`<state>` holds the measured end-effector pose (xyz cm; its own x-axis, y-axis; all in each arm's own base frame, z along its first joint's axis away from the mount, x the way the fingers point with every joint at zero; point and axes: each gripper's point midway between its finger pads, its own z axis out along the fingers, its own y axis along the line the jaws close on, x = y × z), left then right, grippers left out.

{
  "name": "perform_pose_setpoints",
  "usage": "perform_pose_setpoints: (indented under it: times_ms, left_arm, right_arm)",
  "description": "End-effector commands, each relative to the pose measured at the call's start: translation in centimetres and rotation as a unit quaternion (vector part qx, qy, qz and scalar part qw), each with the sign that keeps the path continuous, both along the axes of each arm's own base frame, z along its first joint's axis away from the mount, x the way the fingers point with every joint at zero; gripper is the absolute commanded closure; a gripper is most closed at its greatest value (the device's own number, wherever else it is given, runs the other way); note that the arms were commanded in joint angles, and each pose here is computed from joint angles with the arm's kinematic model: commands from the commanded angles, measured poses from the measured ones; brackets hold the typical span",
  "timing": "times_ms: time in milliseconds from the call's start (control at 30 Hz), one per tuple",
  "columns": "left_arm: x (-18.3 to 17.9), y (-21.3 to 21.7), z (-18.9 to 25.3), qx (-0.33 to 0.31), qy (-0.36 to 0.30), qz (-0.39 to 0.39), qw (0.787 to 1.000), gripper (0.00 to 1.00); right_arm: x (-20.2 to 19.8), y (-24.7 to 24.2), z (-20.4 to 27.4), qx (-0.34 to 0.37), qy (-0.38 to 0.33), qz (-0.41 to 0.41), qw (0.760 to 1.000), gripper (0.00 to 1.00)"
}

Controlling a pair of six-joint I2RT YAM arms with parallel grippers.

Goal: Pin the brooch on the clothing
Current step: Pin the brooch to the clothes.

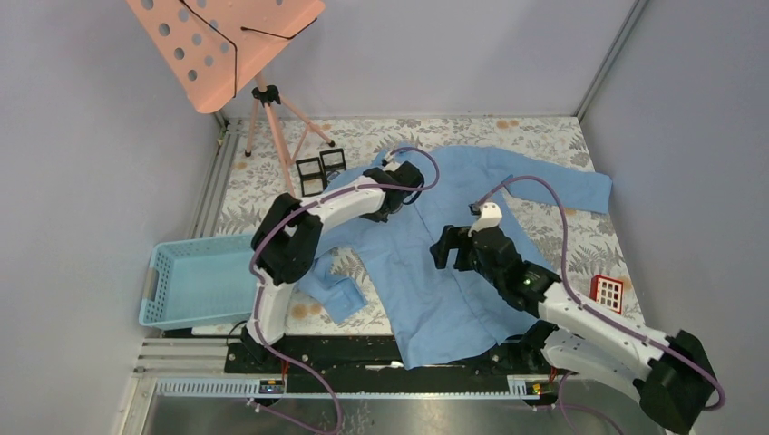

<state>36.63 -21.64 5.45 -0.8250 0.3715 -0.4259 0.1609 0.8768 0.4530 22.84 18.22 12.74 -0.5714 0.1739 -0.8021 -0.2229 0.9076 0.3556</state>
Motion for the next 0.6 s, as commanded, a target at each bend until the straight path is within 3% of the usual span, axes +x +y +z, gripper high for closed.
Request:
perform_pose_setpoints:
  times_ms: [0,233,567]
  left_arm:
    - [0.0,-0.2,3.5,-0.078,-0.024,0.007,0.997,1.00]
    - [0.7,2.5,3.4,-0.135,-0.013,0.042,0.990,1.00]
    - [2.3,2.4,2.2,-0.166,-0.013,0.042,0.985,1.00]
  right_arm:
    - [1.9,4.8,2.8,0.046,-0.051,0.072,0.995,0.05]
    - [5.5,9.5,2.2,0.038,-0.048,0.081,0.995,0.08]
    - [10.2,16.1,-1.9,0.002,-0.039,0.074,0.996,0.17]
